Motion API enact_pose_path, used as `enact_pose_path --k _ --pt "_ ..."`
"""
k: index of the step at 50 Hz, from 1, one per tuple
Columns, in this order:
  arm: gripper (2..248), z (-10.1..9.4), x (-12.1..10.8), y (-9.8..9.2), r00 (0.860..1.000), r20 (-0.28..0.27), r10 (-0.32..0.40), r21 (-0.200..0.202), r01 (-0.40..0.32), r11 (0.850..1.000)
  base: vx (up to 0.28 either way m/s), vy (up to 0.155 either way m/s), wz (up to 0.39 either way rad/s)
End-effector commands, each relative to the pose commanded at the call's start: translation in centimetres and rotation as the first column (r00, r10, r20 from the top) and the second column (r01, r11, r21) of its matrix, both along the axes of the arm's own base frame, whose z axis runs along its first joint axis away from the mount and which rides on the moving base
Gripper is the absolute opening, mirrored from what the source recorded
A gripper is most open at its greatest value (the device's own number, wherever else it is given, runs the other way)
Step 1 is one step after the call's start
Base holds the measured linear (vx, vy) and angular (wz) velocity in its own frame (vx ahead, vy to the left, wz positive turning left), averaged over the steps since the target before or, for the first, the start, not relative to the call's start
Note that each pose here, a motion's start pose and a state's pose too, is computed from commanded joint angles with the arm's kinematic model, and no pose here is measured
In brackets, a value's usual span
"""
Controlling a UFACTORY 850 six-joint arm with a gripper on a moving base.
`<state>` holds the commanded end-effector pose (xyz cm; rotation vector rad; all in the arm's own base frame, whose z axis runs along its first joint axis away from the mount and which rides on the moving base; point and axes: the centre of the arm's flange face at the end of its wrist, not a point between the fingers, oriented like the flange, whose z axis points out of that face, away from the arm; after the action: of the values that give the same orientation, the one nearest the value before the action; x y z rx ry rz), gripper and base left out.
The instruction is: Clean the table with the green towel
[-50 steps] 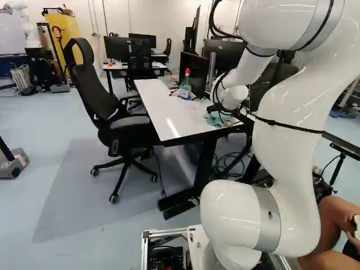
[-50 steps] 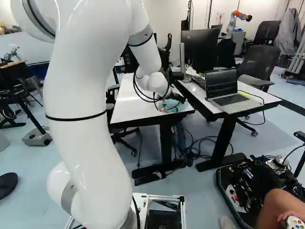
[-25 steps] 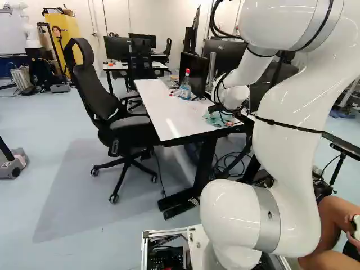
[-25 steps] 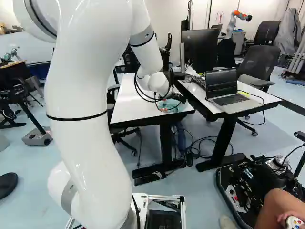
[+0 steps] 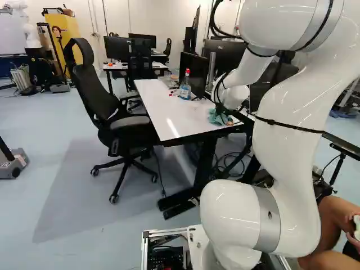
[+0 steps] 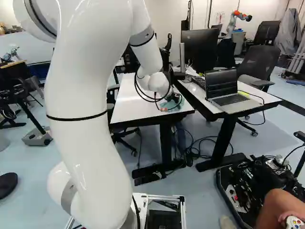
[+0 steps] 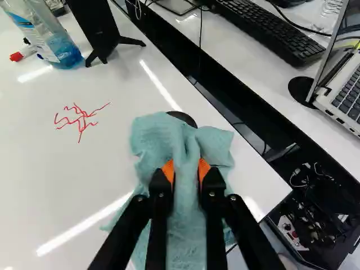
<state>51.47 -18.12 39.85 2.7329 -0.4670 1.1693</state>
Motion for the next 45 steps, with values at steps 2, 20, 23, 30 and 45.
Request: enact_pose_path --k 2,20,23,30,45 --pt "64 0.0 0.0 0.0 1.0 0.0 0.0 0.0 0.0 1.0 0.0 0.0 0.0" --pt "49 0.2 0.0 0.0 1.0 0.003 0.0 -0.001 0.0 1.0 0.0 0.0 0.0" --pt "49 0.5 -0.1 0.0 1.0 0.008 0.0 -0.003 0.0 1.0 0.0 0.0 0.0" --pt "49 1.2 -0.2 0.1 1.0 0.021 0.001 -0.007 0.0 1.0 0.0 0.0 0.0" --pt "49 3.0 0.2 0.5 0.999 0.053 0.011 -0.019 -0.01 1.0 0.0 0.0 0.0"
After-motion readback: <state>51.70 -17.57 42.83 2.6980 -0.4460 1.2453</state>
